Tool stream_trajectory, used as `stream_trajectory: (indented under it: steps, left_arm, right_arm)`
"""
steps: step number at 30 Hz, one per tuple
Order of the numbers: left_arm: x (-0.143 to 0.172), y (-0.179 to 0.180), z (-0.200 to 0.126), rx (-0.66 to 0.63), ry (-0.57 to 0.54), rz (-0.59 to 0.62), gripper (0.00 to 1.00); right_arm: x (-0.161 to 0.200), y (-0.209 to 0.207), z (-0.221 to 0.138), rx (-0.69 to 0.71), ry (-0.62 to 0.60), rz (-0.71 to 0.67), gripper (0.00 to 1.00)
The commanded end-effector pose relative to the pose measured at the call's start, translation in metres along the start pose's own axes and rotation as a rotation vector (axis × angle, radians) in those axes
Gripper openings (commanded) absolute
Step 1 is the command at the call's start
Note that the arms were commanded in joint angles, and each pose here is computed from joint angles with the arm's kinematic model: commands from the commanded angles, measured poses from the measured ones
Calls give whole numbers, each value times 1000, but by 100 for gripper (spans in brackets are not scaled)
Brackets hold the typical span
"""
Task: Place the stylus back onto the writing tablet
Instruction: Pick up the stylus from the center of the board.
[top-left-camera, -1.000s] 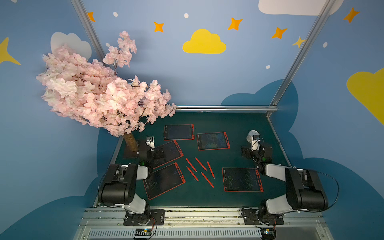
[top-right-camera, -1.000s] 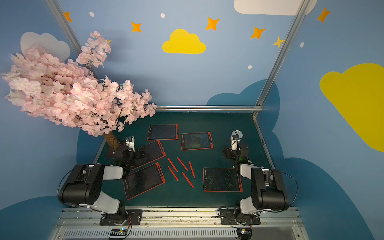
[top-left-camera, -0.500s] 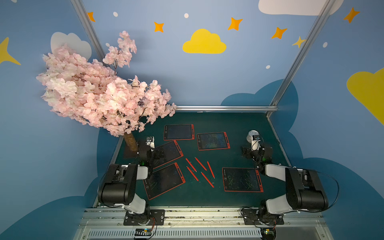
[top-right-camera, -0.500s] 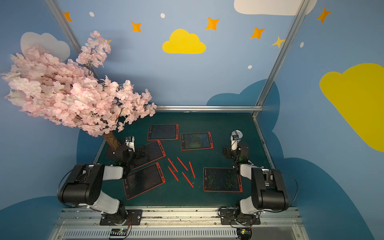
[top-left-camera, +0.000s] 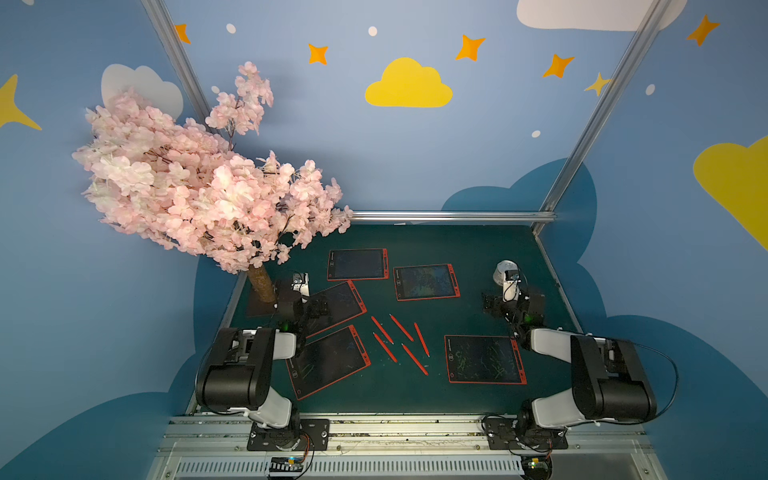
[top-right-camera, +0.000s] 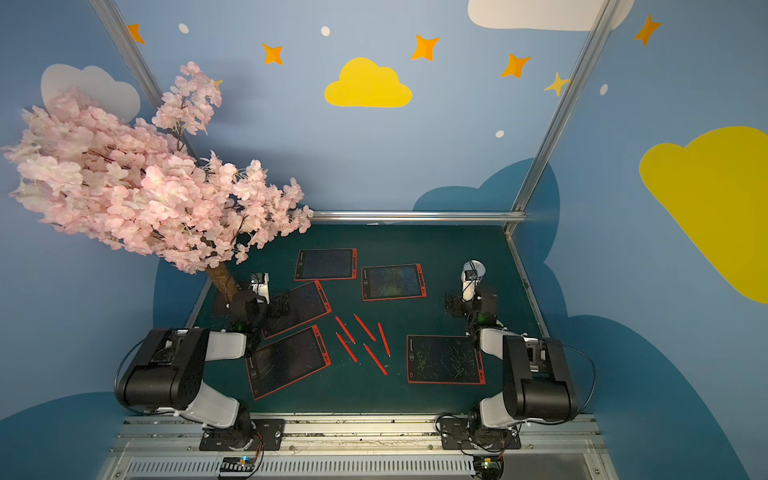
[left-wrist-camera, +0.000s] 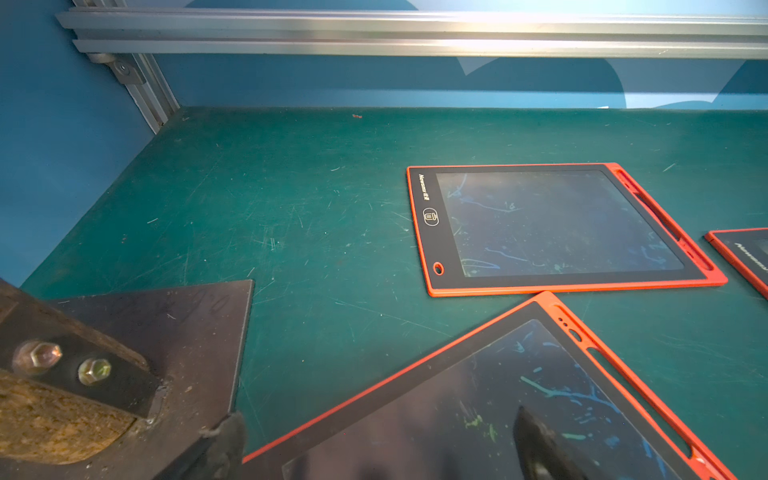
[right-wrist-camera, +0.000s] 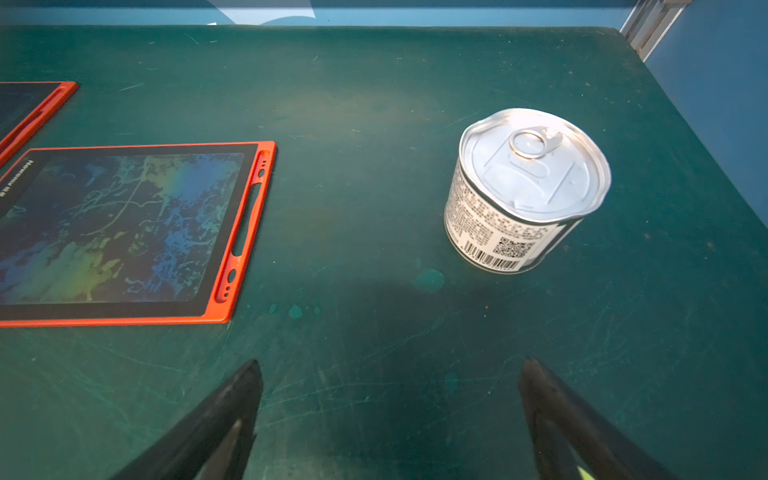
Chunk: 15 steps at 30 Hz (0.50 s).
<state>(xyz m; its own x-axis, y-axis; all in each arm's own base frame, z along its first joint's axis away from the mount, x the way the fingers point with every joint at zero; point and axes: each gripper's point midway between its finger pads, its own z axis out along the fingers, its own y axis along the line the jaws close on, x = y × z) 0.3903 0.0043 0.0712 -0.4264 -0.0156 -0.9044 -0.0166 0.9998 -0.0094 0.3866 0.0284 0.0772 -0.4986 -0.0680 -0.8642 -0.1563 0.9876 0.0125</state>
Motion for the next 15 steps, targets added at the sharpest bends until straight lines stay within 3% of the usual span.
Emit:
stream_trajectory:
  steps: [1,15]
  left_arm:
    - [-11,-2,-1,13,-28,-7,99]
    - [-11,-2,-1,17,-28,-10,100]
  right_arm:
    - [-10,1,0,-4,-20,-5,95]
    - [-10,1,1,-4,-20,-6,95]
